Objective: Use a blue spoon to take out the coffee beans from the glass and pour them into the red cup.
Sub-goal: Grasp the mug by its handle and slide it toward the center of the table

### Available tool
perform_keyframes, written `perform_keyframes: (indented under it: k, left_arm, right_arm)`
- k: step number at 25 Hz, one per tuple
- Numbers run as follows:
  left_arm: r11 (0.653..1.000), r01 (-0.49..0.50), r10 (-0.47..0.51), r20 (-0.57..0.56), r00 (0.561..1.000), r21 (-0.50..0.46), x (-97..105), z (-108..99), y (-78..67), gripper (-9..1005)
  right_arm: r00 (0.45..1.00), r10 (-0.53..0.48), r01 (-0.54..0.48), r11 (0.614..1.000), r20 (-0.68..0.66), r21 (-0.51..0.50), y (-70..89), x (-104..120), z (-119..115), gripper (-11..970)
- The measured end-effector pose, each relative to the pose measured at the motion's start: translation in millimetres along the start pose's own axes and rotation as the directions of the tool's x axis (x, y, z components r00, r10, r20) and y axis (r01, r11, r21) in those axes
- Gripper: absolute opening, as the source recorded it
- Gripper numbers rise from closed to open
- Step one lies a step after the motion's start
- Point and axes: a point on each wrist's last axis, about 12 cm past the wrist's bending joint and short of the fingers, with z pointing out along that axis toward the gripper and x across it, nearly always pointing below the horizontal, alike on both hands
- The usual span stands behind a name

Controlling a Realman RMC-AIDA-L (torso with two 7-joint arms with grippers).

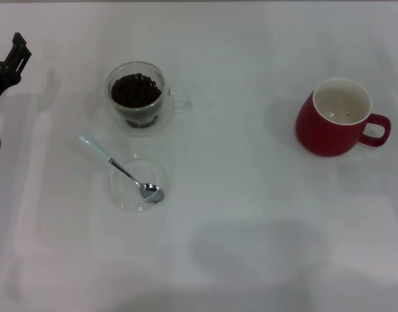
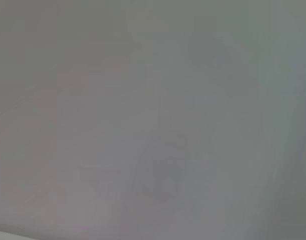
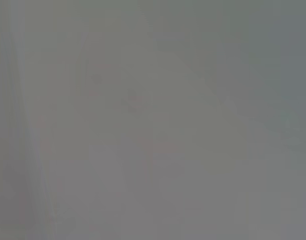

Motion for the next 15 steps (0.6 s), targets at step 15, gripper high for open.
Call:
perform_keyframes:
  k: [15]
  left_arm:
    - [1.000, -0.004, 0.004, 0.033, 0.999, -0.007, 7, -29, 10.9, 896]
  right_arm:
    - [1.000, 0.009, -0.010, 0.999, -0.010, -0.033, 3.1, 4, -13, 850]
